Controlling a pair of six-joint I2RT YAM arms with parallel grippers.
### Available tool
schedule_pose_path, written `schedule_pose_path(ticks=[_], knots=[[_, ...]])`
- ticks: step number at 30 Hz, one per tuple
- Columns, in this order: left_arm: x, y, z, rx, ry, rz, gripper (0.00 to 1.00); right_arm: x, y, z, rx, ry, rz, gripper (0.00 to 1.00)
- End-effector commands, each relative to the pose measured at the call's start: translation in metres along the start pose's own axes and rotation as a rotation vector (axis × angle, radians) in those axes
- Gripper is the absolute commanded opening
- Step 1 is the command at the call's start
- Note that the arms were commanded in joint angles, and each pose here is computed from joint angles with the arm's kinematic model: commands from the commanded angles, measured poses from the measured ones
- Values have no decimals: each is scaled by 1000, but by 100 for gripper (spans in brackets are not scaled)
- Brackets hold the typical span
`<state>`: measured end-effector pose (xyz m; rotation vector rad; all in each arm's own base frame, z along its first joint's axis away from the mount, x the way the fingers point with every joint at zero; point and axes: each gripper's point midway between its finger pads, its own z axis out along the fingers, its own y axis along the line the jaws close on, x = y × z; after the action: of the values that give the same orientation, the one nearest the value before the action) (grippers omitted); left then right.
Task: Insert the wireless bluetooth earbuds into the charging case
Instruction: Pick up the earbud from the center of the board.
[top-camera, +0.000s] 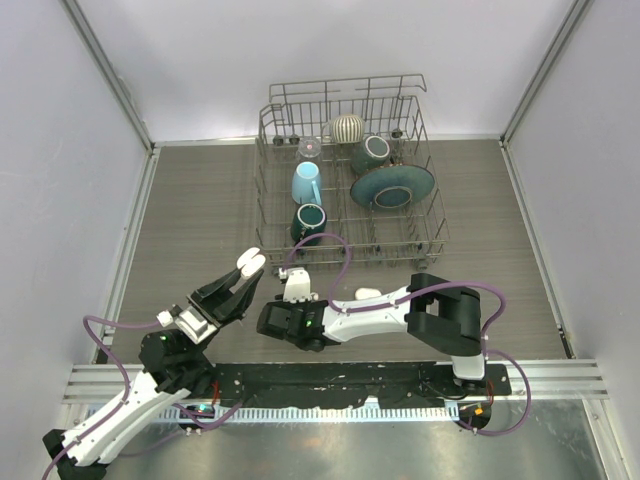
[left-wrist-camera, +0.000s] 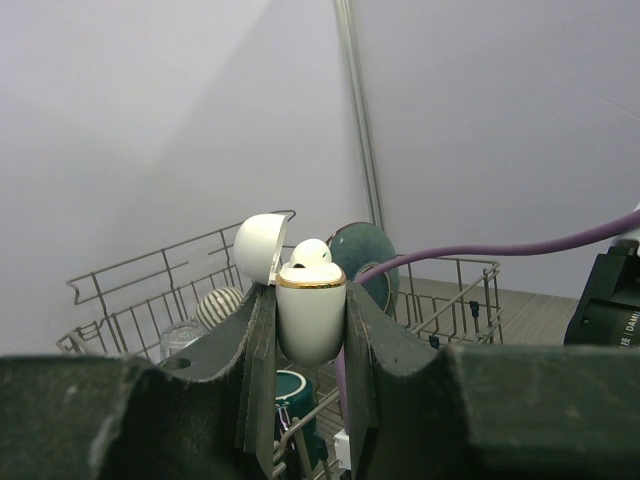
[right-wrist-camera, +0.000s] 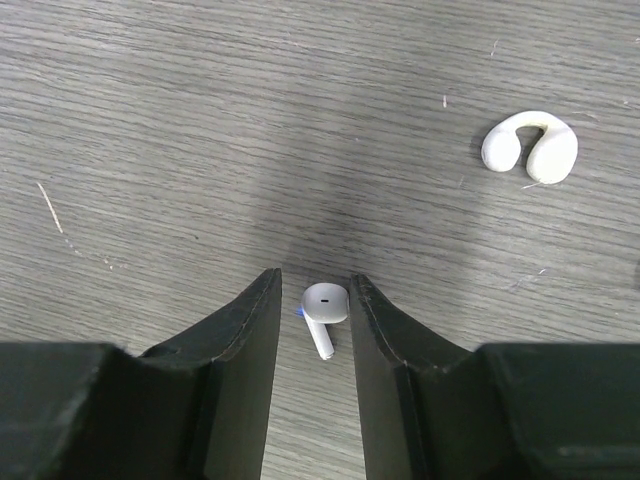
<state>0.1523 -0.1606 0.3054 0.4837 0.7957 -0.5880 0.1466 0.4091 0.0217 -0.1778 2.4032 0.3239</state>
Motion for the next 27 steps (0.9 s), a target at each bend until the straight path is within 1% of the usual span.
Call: schedule_pose_path(ticks=[1, 5, 8, 11, 16, 20, 27], knots=[[-6, 4, -4, -27, -45, 0, 0, 24, -31, -2, 76, 76, -89, 39], [-7, 5, -4, -27, -46, 5, 0, 25, -32, -1, 86, 78, -96, 35], [-8, 5, -4, -26, -47, 6, 0, 26, -34, -2, 91, 83, -106, 34], [-7, 5, -4, -27, -43, 10, 0, 30, -36, -2, 91, 96, -115, 35], [-8, 5, -4, -26, -44, 9, 0, 31, -35, -2, 84, 103, -127, 39], [-8, 5, -3, -27, -42, 13, 0, 32, -35, -3, 83, 109, -131, 39], [-7, 5, -4, -25, -41, 13, 0, 32, -37, -3, 91, 107, -131, 31]])
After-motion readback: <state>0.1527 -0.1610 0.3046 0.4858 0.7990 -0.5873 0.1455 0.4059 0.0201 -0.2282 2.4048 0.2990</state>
